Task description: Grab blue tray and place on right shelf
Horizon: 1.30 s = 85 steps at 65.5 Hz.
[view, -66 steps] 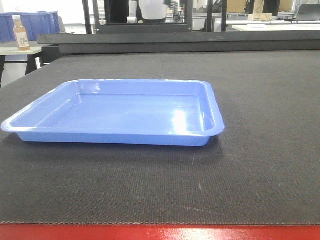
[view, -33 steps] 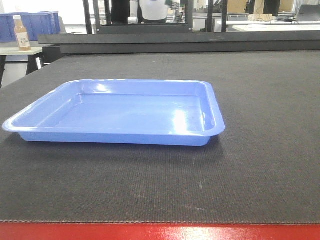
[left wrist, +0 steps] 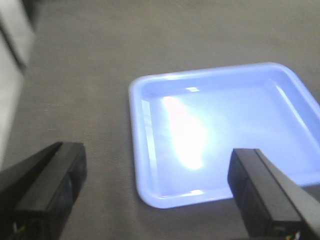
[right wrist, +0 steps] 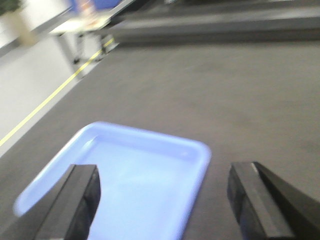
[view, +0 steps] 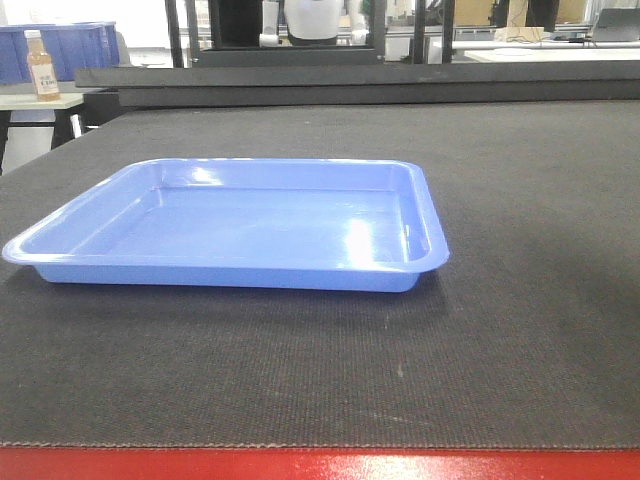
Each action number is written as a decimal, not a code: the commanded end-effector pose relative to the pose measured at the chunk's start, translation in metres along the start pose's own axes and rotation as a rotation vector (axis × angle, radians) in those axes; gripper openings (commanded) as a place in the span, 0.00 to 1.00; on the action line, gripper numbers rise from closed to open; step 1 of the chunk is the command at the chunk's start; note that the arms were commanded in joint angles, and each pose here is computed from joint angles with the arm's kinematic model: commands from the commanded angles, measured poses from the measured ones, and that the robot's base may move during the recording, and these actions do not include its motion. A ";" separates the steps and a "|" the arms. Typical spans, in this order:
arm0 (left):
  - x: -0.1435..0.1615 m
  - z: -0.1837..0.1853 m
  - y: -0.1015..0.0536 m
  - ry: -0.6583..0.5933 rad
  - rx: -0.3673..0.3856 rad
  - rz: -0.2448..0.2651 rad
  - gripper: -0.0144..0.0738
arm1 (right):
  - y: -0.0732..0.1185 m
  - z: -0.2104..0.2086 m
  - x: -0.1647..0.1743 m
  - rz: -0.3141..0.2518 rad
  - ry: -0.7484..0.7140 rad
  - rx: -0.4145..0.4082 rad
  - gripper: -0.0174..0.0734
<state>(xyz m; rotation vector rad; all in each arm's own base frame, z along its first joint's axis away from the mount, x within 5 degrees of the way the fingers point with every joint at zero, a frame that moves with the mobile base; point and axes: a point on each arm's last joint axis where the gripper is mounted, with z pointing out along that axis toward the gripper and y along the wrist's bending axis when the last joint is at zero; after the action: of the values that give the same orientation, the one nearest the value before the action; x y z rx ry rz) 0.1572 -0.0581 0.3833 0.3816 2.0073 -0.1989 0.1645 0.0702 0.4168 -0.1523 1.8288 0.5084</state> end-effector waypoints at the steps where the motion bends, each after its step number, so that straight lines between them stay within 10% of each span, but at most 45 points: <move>1: -0.028 0.010 -0.006 -0.038 0.035 0.013 0.72 | 0.019 0.027 -0.015 -0.003 0.015 -0.077 0.88; 17: -0.058 0.081 0.000 0.260 -0.004 -0.058 0.72 | 0.039 0.127 0.000 -0.073 0.397 -0.052 0.88; 37: -0.056 0.169 0.040 0.465 -0.080 -0.202 0.72 | 0.013 0.197 0.008 -0.024 0.591 0.345 0.88; 85: 0.005 0.270 0.046 0.681 -0.053 -0.264 0.72 | -0.016 0.277 0.086 0.121 0.792 0.366 0.88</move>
<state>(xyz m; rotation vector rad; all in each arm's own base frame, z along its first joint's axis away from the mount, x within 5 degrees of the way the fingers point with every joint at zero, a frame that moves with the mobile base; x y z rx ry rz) 0.3959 -0.0947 0.2309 0.1736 2.8324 -0.1567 0.3850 0.1814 0.2386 0.0146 2.7935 0.1082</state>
